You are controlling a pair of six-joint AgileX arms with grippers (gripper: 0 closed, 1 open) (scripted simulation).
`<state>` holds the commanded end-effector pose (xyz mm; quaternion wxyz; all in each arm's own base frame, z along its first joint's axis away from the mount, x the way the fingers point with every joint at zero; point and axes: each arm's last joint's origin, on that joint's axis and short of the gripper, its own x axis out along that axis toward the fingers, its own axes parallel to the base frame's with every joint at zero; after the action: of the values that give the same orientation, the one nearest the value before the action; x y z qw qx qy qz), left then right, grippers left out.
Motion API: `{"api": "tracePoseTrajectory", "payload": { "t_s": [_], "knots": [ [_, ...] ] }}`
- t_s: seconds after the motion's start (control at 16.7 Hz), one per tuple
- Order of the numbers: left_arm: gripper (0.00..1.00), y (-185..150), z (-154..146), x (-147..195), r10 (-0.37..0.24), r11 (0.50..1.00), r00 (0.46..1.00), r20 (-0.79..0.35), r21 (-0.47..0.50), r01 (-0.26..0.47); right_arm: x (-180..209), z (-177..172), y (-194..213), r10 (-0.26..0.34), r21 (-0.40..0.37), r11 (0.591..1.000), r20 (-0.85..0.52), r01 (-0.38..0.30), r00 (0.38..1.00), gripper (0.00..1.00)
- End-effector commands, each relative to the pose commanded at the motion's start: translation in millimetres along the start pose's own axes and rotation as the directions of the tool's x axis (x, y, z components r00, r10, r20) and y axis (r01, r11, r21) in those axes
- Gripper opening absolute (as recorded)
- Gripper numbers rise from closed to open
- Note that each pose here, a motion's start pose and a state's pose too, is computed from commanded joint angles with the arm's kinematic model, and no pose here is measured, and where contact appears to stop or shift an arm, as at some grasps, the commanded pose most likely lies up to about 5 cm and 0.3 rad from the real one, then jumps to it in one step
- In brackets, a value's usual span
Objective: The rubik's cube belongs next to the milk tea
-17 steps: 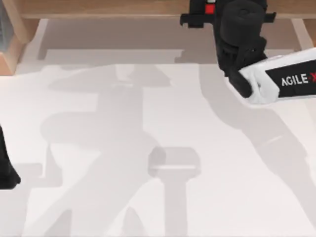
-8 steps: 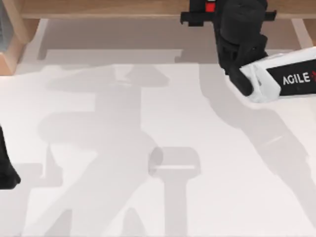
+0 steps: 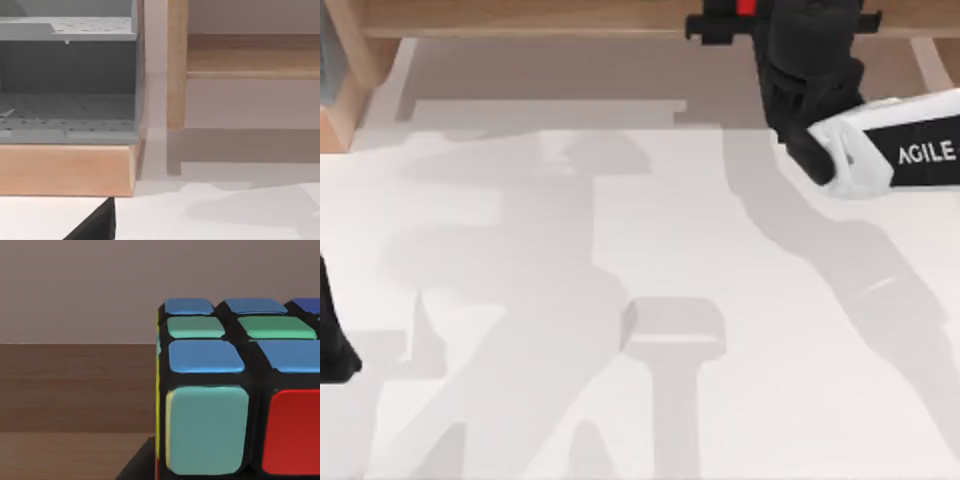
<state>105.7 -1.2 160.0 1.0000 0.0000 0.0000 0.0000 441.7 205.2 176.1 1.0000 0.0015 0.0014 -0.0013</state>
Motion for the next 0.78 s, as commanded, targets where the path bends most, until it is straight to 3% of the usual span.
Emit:
{"api": "tracePoseTrajectory", "payload": {
  "t_s": [0.24,0.48,0.78],
  "knots": [
    [1.0,0.0,0.0,0.0,0.0,1.0,1.0,0.0,0.0,0.0,3.9,40.6,-14.8,-0.001,-0.013,1.0,-0.038,0.001,0.999,0.0],
    [1.0,0.0,0.0,0.0,0.0,1.0,1.0,0.0,0.0,0.0,-1.4,82.4,-53.4,-0.032,-0.069,0.997,-0.19,0.019,0.981,0.0],
    [1.0,0.0,0.0,0.0,0.0,1.0,1.0,0.0,0.0,0.0,-30.7,99.2,-117.9,-0.096,-0.158,0.987,-0.516,0.015,0.851,0.0]
  ]
}}
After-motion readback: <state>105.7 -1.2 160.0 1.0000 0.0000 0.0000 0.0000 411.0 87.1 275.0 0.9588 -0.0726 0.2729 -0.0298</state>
